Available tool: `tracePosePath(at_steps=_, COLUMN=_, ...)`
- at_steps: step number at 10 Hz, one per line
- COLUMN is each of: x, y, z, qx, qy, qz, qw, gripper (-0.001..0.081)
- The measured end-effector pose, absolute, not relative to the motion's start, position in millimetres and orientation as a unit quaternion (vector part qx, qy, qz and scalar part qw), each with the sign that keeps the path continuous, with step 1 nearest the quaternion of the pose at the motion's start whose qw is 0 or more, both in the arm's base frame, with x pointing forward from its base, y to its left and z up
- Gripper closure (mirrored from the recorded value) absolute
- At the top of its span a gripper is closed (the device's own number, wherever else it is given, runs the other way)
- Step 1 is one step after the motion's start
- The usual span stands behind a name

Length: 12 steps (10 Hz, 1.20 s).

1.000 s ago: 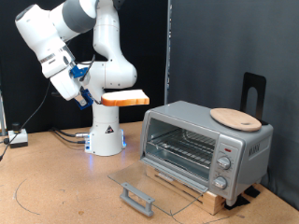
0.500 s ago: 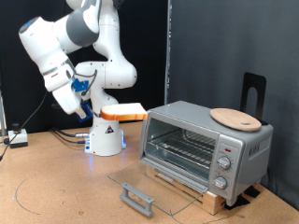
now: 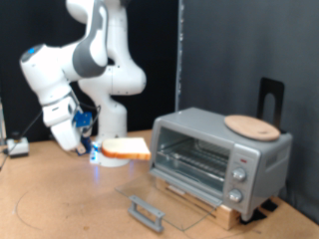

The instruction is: Make a piece of toast with the oven

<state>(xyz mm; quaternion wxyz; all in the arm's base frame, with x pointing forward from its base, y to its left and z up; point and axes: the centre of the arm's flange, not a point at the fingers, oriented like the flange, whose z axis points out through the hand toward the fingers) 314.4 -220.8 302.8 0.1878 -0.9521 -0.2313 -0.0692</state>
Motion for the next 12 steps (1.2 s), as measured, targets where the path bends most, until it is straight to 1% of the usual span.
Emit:
tracePosePath(at_steps=3, x=329, y=-217, z=277, qx=-0.953, qy=-0.229, qz=-0.075, qw=0.184, gripper=0.0412)
tracePosePath(at_steps=5, x=344, y=-204, z=270, qx=-0.951, qy=-0.243, qz=-0.072, qw=0.177, gripper=0.0412)
tracePosePath(at_steps=9, x=370, y=-160, z=273, qx=-0.941, qy=-0.290, qz=-0.077, qw=0.156, gripper=0.0412)
tracePosePath(at_steps=12, x=375, y=-124, z=280, qx=-0.932, qy=-0.317, qz=-0.083, qw=0.153, gripper=0.0412)
